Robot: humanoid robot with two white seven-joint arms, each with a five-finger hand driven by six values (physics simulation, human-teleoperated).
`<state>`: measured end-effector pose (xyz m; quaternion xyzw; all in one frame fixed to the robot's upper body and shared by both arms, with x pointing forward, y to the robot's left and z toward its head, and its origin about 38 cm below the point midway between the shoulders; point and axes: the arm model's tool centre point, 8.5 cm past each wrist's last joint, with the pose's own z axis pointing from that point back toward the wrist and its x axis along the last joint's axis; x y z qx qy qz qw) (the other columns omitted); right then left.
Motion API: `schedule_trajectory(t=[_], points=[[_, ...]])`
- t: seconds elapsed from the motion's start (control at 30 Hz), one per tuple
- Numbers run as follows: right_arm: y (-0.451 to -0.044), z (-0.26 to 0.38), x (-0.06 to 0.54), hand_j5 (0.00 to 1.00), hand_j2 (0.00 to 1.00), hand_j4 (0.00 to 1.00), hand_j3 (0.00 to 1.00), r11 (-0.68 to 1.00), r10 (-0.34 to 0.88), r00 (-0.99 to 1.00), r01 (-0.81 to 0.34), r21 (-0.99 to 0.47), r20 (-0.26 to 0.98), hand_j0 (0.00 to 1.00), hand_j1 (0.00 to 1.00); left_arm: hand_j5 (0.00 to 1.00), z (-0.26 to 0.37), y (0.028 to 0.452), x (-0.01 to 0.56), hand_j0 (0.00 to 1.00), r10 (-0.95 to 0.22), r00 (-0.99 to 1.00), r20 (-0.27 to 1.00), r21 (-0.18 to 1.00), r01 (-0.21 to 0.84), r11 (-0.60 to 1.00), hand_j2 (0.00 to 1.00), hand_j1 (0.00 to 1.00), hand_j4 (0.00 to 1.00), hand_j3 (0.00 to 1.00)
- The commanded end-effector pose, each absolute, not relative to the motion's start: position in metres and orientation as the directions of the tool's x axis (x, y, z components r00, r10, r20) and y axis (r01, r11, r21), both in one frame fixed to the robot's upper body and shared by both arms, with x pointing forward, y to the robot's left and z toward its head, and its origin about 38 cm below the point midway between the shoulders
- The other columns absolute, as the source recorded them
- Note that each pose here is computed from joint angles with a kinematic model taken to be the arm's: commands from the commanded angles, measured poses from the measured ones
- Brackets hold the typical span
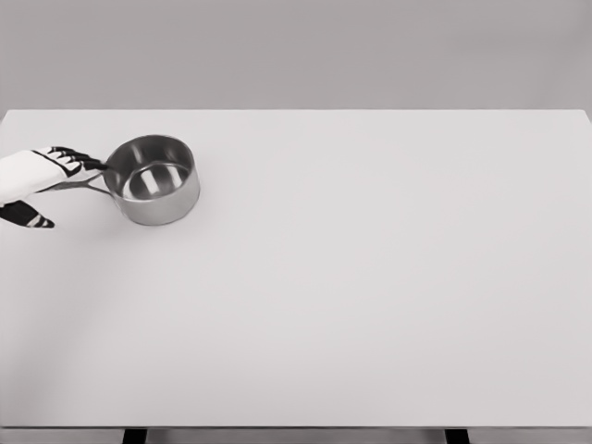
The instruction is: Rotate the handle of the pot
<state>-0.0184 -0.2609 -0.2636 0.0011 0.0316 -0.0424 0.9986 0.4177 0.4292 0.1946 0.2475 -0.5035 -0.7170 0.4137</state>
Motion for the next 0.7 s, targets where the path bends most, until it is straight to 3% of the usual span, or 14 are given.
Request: schedule_trajectory(t=[0.0, 0.67], points=[[-0.261, -0.264, -0.019, 1.0, 1.0, 1.0, 1.0, 0.996, -0.085, 0.994, 0.085, 0.0, -0.063, 1.0, 1.0, 1.0, 0.191, 0.44, 0.419, 1.0, -0.861, -0.503, 0.079, 0.925, 0.358, -0.125, 1.0, 1.0, 1.0, 1.0], [-0.261, -0.264, -0.019, 1.0, 1.0, 1.0, 1.0, 0.996, -0.085, 0.994, 0.085, 0.0, -0.063, 1.0, 1.0, 1.0, 0.181, 0.438, 0.444, 1.0, -0.881, -0.447, 0.157, 0.932, 0.362, -0.018, 1.0, 1.0, 1.0, 1.0]])
